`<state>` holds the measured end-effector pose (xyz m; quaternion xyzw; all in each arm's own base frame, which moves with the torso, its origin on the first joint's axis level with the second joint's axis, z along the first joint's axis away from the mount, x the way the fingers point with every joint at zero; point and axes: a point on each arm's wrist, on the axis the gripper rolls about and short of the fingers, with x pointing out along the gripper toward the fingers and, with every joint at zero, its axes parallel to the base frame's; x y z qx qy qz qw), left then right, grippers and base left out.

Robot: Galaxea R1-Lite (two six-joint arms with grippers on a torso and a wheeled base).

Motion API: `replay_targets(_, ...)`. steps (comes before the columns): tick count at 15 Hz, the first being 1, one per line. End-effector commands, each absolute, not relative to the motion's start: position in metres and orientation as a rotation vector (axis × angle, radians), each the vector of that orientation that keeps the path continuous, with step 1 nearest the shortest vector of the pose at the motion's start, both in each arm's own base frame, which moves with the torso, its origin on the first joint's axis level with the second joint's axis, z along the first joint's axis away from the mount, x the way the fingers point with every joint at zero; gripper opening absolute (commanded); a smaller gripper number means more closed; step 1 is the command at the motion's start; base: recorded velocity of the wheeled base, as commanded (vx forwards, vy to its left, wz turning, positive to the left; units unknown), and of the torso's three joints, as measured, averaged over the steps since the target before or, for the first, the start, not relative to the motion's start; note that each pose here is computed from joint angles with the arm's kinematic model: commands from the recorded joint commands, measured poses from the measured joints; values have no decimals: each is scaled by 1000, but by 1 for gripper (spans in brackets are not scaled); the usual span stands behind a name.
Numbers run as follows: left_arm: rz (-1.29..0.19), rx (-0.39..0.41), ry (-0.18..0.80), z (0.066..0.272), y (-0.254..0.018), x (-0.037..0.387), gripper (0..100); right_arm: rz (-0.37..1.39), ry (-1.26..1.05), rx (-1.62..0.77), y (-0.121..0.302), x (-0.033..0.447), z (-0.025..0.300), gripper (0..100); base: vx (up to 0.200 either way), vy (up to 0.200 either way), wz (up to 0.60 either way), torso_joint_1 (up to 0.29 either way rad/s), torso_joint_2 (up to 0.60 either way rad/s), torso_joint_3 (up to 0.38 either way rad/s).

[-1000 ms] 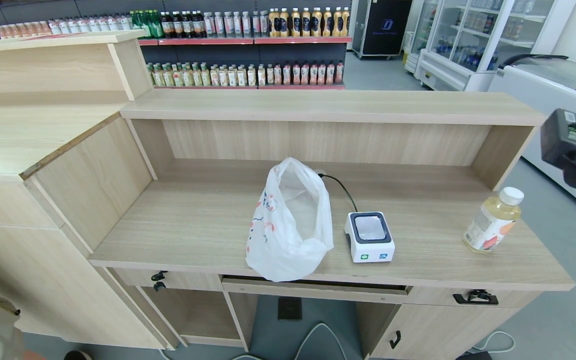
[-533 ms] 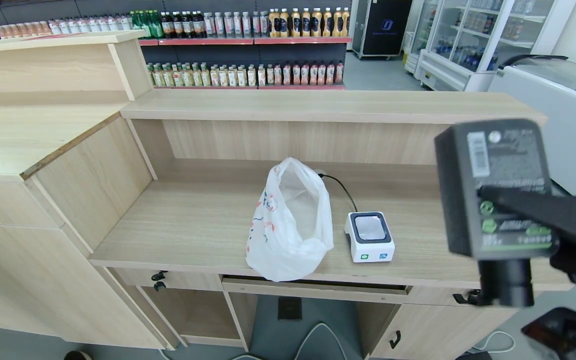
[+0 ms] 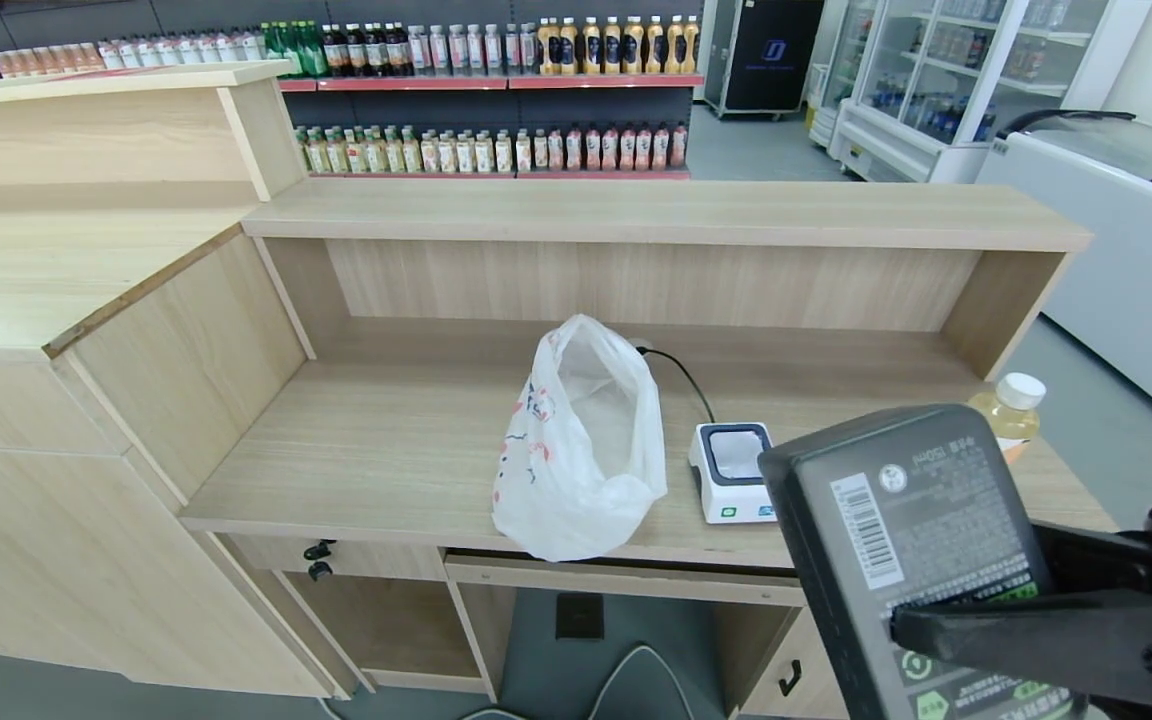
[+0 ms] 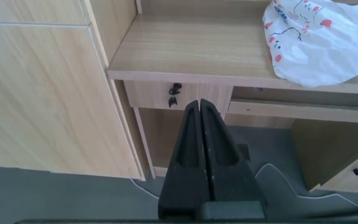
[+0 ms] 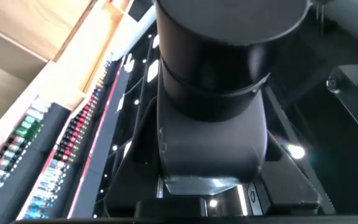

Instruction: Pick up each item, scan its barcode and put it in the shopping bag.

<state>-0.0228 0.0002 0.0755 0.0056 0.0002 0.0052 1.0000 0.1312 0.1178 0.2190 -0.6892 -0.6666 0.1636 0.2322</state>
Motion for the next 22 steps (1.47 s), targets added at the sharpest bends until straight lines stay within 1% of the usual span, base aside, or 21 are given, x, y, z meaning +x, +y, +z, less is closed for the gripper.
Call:
replay_targets(1,11,12,0,75,0,-23,0,460,-1820,-1876,122,137,223,0,0,0,0,0,0,0)
replay_targets(4,11,12,0,75,0,-23,0,587,-1731,-1823,131,153,216,0,0,0,0,0,0,0)
replay_targets(6,11,12,0,75,0,-23,0,625,-1716,-1810,136,160,212,0,0,0,0,0,0,0)
replay_targets(7,12,11,0,75,0,-23,0,604,-1735,-1807,140,162,218,0,0,0,0,0,0,0)
replay_targets(10,11,11,0,75,0,-23,0,605,-1741,-1796,152,156,218,0,0,0,0,0,0,0)
replay_targets(12,11,12,0,75,0,-23,0,557,-1814,-1756,166,154,221,0,0,0,0,0,0,0)
replay_targets(22,11,12,0,75,0,-23,0,543,-1821,-1755,166,154,220,0,0,0,0,0,0,0)
